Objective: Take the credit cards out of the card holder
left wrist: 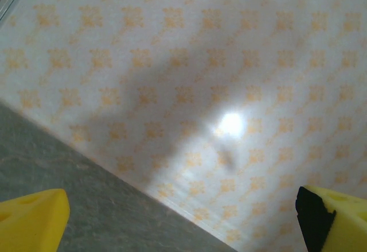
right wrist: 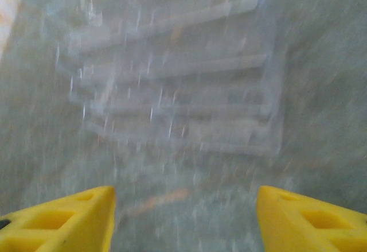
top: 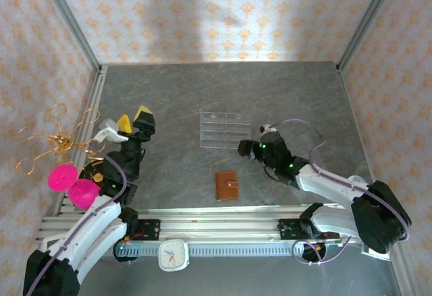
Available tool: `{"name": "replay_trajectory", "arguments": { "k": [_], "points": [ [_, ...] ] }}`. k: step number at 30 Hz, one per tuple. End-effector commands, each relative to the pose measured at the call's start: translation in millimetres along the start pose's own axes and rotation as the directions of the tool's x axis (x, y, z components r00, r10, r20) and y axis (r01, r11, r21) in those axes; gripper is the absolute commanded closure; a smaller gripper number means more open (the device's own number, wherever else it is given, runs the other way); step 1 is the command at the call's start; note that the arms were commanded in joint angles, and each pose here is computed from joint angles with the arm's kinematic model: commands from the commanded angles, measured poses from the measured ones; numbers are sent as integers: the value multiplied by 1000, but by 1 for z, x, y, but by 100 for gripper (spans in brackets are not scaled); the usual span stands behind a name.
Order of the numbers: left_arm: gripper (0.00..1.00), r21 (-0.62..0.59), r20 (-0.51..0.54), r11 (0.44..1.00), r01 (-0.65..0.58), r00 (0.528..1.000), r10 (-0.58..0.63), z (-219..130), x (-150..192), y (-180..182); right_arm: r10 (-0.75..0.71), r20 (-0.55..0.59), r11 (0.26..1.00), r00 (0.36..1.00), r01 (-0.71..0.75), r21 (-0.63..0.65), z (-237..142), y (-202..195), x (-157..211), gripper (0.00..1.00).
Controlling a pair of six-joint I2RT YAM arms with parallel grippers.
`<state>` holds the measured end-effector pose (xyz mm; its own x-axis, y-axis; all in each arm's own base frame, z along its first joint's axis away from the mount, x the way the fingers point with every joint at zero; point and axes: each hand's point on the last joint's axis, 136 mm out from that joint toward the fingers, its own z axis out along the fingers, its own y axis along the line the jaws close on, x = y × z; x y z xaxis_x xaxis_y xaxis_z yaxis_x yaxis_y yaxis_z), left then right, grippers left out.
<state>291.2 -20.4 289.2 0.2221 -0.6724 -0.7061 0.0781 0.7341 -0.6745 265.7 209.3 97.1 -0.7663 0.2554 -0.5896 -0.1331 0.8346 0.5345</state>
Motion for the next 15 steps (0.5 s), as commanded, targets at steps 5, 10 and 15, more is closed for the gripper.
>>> {"name": "replay_trajectory", "arguments": {
  "k": [5,10,15],
  "points": [
    [1,81,-140,993,81,988,-70,-1,22,-16,-3,-219,1000,976,-3,-29,10,16,72,47],
    [1,141,-221,979,145,969,-112,0,36,-31,32,-259,999,965,-28,17,17,9,89,49],
    [1,176,-240,966,188,960,-143,-6,41,-33,39,-282,999,959,-34,22,19,10,98,53]
  ]
}}
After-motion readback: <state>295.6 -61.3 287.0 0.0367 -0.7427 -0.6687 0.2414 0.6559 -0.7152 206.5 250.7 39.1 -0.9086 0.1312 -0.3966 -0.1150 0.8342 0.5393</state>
